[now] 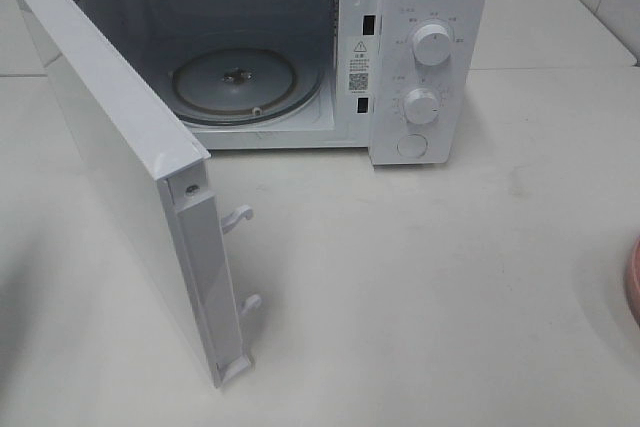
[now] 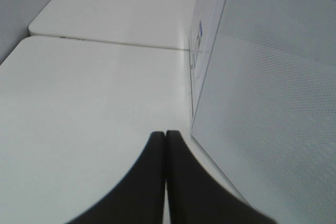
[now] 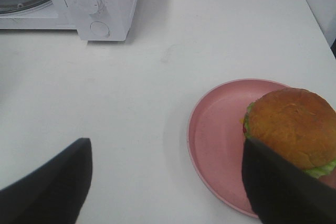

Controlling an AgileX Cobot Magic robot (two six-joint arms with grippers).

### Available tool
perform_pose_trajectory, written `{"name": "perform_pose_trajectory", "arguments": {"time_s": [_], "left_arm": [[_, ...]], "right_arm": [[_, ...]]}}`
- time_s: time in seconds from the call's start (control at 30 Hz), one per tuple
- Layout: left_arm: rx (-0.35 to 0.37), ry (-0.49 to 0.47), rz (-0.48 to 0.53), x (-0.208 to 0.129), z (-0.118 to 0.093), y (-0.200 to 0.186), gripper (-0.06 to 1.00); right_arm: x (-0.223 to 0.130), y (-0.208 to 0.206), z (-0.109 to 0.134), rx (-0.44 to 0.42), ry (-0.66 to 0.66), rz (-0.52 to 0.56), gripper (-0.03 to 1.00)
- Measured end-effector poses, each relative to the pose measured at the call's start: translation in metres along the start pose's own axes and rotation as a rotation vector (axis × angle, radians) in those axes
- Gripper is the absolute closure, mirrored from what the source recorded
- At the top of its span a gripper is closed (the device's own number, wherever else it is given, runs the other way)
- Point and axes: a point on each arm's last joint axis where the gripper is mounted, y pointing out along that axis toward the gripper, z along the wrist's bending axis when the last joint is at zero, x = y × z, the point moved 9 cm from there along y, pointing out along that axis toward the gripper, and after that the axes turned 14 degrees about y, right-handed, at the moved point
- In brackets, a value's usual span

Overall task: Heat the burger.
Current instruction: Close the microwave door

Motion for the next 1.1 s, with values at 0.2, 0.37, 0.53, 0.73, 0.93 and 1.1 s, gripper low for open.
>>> {"name": "perform_pose_trajectory", "arguments": {"time_s": [0.2,0.37,0.53,0.73,0.93,1.1], "left_arm": [[-0.154,0.074,-0.112,0.011,-0.03,0.017,0.94],[-0.264,0.084,-0.164,0.013,-0.051,0.024,0.94],[-0.328,0.066,-0.171,0.005,-0.064,0.033,0.94],[-0.425,0.118,-0.173,0.004,-0.098,0.043,0.94],[-0.41,0.085,-0.135,-0.003,-0.115,0.056,0.94],[-0.446,0.104,-0.122,-0.007,-0.138,0.061,0.94]], "right_arm": [[0.0,0.0,0.0,0.0,-0.001,0.0,0.21],[0.0,0.0,0.0,0.0,-0.001,0.0,0.21],[0.0,0.0,0.0,0.0,-0.001,0.0,0.21],[0.0,0.0,0.0,0.0,-0.002,0.0,0.21],[0.0,0.0,0.0,0.0,-0.002,0.0,0.21],[0.0,0.0,0.0,0.0,-0.002,0.0,0.21]]}}
